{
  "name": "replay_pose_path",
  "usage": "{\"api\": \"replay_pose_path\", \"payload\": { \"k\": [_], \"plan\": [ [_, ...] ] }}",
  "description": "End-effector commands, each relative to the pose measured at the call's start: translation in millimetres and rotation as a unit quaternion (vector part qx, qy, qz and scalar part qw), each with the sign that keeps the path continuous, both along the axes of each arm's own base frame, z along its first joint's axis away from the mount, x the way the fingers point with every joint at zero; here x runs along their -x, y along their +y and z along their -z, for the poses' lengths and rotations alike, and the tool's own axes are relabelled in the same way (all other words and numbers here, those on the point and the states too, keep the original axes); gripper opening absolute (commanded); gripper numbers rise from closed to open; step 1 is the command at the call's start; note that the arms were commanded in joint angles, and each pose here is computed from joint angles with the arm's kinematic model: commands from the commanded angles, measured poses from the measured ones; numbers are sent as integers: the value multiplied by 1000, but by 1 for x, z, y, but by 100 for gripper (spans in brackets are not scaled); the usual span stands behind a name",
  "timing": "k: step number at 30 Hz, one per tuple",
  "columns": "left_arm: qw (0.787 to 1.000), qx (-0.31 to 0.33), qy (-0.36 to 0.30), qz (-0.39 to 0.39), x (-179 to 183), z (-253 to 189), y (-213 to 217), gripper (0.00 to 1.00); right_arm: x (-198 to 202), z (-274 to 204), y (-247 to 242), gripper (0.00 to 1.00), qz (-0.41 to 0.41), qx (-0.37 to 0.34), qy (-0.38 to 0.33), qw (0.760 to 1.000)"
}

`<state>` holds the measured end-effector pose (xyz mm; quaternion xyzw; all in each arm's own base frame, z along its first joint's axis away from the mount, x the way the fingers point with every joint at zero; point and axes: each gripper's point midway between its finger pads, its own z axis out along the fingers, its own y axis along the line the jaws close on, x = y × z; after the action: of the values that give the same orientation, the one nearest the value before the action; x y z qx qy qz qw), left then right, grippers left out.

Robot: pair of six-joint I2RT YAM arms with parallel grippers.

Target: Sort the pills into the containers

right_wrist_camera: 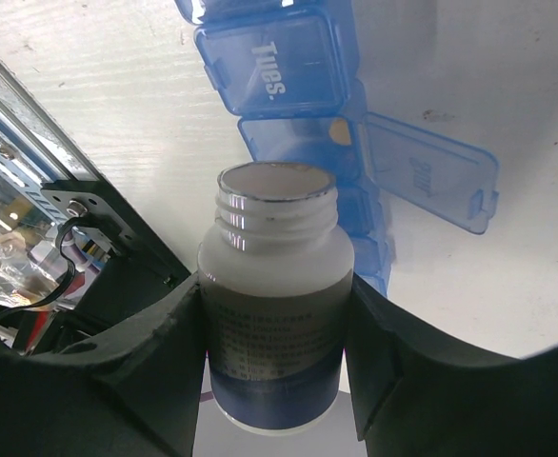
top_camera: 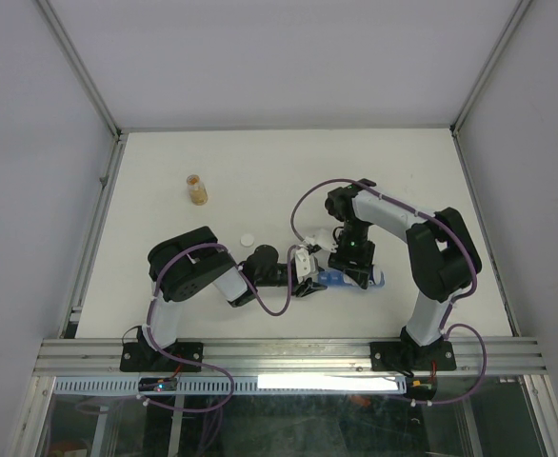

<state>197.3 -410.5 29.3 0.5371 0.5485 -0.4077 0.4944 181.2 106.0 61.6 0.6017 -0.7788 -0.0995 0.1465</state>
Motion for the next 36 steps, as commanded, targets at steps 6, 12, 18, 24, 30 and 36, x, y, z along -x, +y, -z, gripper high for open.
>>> {"api": "replay_pose_path", "payload": {
  "k": [6, 12, 18, 24, 30, 36],
  "plan": [
    [999, 23, -21, 15, 6, -19, -5, 41, 7, -15, 7, 0, 14, -19, 9, 1000],
    [999, 24, -22, 15, 6, -19, -5, 41, 2, -16, 13, 0, 15, -34, -6, 999],
    [999, 24, -22, 16, 6, -19, -5, 41, -12, -7, -3, 0, 7, 3, -56, 998],
    [999, 23, -21, 16, 6, -17, -6, 41, -1, -15, 5, 0, 21, -15, -12, 1000],
    [999, 21, -20, 17, 6, -17, -5, 41, 3, -18, 10, 0, 23, -27, -12, 999],
    [999, 23, -22, 17, 6, -18, -6, 41, -15, -10, -2, 0, 11, 2, -68, 998]
  ]
}}
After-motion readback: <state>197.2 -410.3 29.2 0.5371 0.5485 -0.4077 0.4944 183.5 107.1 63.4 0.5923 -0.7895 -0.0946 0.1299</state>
